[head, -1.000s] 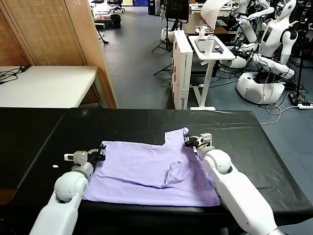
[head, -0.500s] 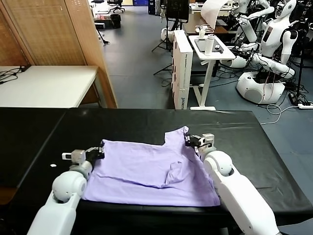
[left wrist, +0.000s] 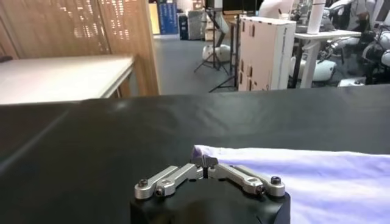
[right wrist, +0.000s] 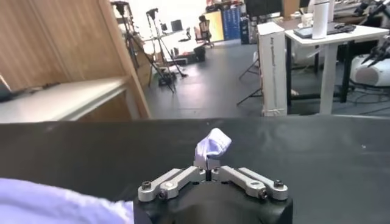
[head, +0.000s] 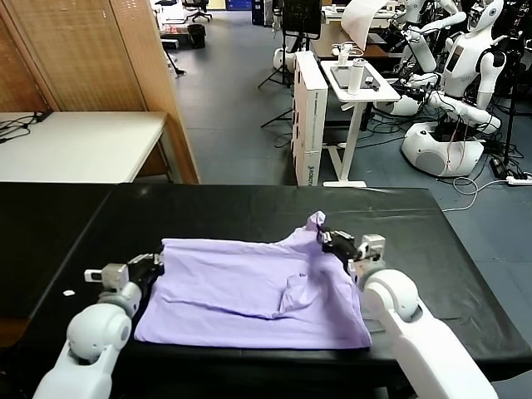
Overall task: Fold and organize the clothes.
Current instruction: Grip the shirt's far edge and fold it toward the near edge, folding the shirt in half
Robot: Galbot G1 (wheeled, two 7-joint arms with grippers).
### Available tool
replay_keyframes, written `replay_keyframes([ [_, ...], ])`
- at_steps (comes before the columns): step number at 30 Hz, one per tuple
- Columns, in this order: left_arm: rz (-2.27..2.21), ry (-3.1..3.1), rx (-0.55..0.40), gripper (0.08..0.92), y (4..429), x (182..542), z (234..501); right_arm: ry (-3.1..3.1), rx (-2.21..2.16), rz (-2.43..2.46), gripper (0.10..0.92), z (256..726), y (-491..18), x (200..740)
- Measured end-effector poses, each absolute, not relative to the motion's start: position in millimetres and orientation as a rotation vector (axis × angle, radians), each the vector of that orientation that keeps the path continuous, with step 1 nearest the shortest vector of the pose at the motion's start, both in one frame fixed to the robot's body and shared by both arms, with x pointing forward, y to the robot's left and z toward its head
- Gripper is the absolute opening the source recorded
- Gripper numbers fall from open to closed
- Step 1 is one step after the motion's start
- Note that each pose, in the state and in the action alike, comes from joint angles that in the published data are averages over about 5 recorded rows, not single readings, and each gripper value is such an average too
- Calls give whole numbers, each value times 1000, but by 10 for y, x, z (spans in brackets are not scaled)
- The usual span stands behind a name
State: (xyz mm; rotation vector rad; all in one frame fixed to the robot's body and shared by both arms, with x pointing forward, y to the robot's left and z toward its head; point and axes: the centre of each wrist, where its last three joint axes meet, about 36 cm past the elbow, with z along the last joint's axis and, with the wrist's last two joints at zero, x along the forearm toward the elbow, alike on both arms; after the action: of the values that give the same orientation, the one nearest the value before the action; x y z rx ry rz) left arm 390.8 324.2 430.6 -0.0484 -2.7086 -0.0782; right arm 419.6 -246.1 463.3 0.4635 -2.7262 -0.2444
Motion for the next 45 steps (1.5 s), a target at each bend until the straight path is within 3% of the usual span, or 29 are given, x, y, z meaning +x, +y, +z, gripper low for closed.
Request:
replay_keyframes([
  [18,-119,-2626,-90,146,3148,3347,4696,-2674,432,-155,141,4875,-2588,3473],
  [45,-210,-2543,-108,146,3117,3057,4698,-2573,388,-104,141,4935,-2532,2933],
])
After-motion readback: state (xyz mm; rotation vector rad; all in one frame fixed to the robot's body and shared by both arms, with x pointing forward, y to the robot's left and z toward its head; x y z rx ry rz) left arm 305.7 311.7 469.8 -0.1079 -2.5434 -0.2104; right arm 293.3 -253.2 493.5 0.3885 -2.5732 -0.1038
